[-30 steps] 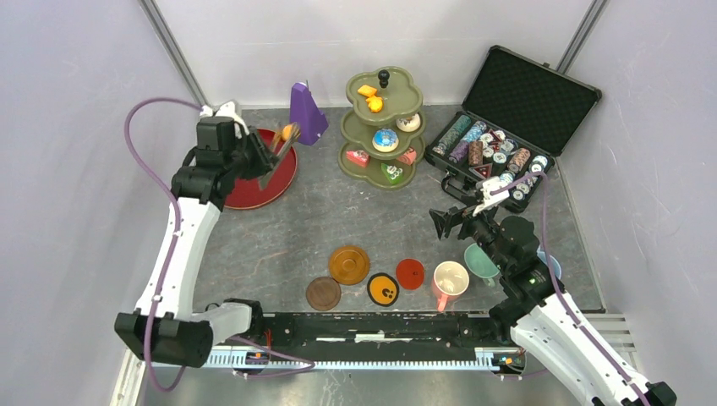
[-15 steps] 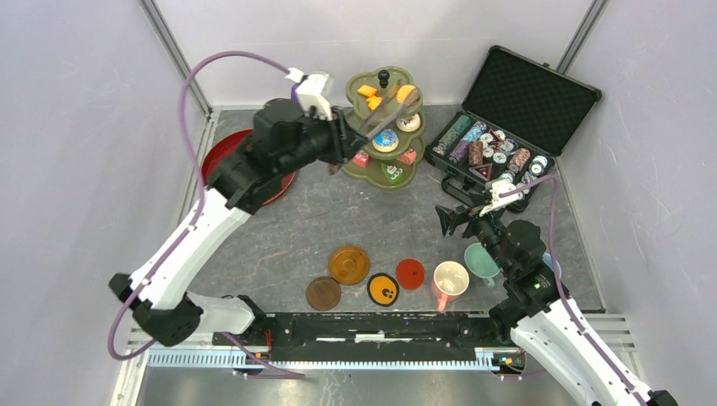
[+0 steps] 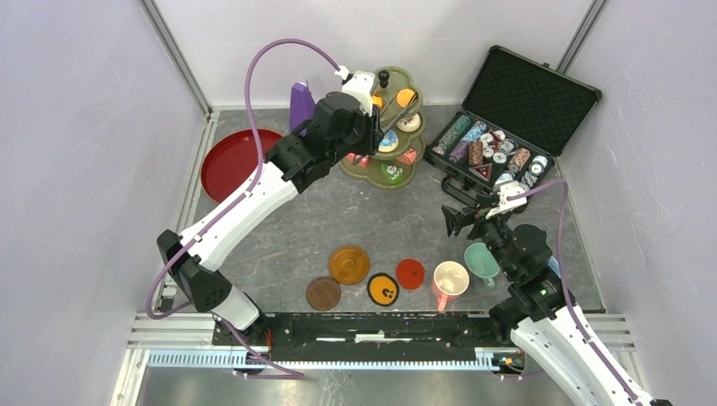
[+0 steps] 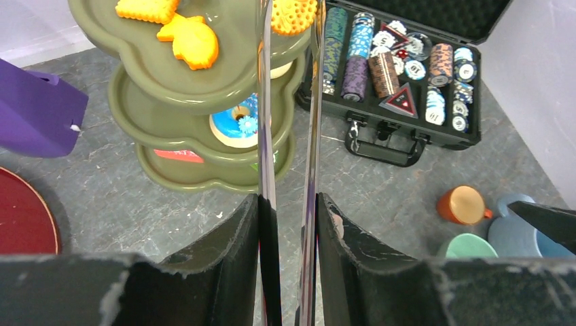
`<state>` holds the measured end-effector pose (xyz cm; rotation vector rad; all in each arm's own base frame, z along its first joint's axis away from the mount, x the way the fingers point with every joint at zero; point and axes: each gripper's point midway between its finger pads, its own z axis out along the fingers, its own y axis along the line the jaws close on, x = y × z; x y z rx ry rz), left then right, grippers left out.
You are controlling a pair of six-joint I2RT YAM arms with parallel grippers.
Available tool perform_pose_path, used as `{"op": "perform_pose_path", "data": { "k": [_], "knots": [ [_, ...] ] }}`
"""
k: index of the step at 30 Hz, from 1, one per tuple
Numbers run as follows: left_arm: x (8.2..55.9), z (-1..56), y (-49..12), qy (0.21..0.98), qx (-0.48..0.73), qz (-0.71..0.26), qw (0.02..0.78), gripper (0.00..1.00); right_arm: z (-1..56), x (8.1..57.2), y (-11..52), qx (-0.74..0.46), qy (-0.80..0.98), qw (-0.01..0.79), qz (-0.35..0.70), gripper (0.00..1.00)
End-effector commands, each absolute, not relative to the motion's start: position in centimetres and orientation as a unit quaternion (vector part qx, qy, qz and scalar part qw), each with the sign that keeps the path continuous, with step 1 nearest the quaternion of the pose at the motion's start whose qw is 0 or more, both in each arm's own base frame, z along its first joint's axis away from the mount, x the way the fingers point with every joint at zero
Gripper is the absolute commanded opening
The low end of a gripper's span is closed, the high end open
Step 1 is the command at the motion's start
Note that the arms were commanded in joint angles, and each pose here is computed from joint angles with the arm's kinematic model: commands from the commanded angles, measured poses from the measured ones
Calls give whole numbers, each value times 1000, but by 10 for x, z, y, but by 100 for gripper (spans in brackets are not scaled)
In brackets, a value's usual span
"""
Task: Serve the afternoon tea
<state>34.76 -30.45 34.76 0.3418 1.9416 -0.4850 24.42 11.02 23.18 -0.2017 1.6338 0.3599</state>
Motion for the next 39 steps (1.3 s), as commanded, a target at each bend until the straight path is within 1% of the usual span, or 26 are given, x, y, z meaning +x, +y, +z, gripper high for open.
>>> {"op": "perform_pose_path", "data": {
  "k": [1, 6, 10, 13, 22, 26, 29, 31, 33, 35, 39],
  "knots": [
    [367, 384, -303, 778, 132, -190, 584, 23, 255, 244, 105, -76, 708, 684, 159, 98],
    [372, 380, -305, 783, 131, -178, 581, 29, 257, 244, 105, -76, 708, 684, 159, 98],
    [371, 379, -311, 783, 139, -191, 575, 33, 255, 244, 106, -77, 710, 682, 159, 98],
    [370, 382, -313, 782, 141, -197, 574, 40, 254, 244, 106, -78, 710, 681, 160, 98],
    [368, 398, -309, 774, 144, -194, 586, 49, 255, 245, 108, -82, 710, 681, 161, 98],
    [368, 402, -307, 773, 143, -193, 587, 51, 255, 246, 110, -84, 710, 680, 163, 98],
    [364, 410, -302, 769, 140, -195, 592, 47, 255, 246, 110, -85, 711, 679, 163, 98],
    [358, 423, -292, 762, 132, -192, 605, 46, 255, 247, 110, -85, 711, 679, 161, 98],
    [352, 430, -271, 756, 119, -169, 621, 45, 254, 247, 109, -85, 712, 679, 158, 98],
    [343, 439, -236, 748, 92, -130, 644, 45, 252, 247, 107, -83, 713, 680, 154, 98],
    [325, 427, -172, 741, 53, -42, 668, 46, 249, 248, 108, -84, 712, 680, 155, 98]
  ]
}}
